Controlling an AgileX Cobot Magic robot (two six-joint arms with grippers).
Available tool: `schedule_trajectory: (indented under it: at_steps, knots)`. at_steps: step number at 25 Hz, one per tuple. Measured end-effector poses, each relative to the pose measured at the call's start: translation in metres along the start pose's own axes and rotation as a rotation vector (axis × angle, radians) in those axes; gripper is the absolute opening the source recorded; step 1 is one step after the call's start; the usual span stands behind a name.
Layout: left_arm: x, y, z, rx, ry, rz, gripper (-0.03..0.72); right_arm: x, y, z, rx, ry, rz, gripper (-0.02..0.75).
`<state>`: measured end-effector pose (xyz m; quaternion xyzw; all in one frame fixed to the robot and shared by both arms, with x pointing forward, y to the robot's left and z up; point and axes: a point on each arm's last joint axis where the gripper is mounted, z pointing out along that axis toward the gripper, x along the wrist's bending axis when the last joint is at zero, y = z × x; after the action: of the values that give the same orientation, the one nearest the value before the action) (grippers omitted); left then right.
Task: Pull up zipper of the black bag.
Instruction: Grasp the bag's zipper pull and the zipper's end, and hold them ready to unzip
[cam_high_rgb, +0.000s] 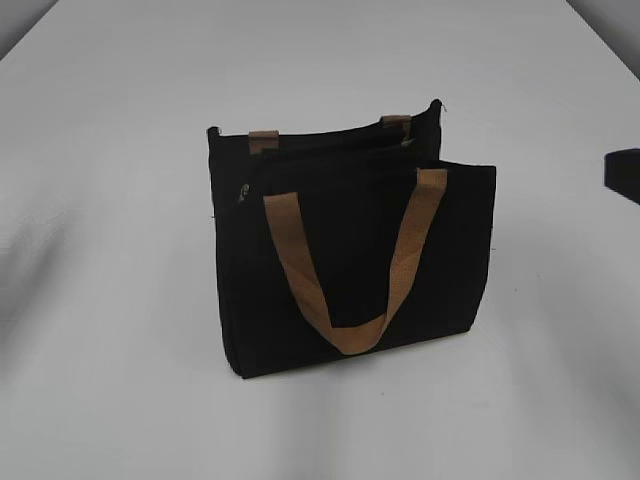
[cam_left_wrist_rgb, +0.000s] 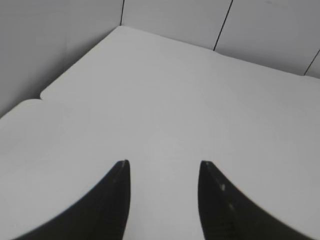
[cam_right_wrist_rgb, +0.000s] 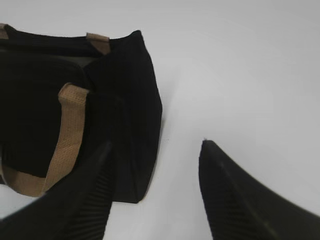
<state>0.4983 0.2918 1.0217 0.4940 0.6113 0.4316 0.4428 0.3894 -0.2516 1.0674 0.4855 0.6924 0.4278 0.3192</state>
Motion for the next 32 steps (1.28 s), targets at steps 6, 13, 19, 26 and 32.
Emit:
schedule_trajectory:
  at_steps: [6, 13, 19, 26, 32]
  knots:
    - [-0.050, -0.059, 0.030, 0.105, -0.182, 0.124, 0.339, 0.008, 0.005, 0.033, 0.087, 0.047, -0.043, 0.418]
    - [-0.091, -0.110, -0.012, 0.135, -0.431, 0.193, 0.339, 0.009, 0.025, 0.052, 0.088, 0.050, -0.074, 0.418]
    - [-0.091, -0.136, -0.043, 0.186, -0.556, 0.281, 0.339, 0.009, 0.025, 0.056, 0.101, 0.051, -0.074, 0.418]
    - [-0.108, -0.127, -0.042, 0.048, -0.693, 0.309, 0.367, 0.009, 0.025, 0.056, 0.100, 0.051, -0.075, 0.418]
    - [-0.123, -0.141, -0.027, 0.084, -0.751, 0.357, 0.405, 0.009, 0.025, 0.056, 0.100, 0.051, -0.075, 0.418]
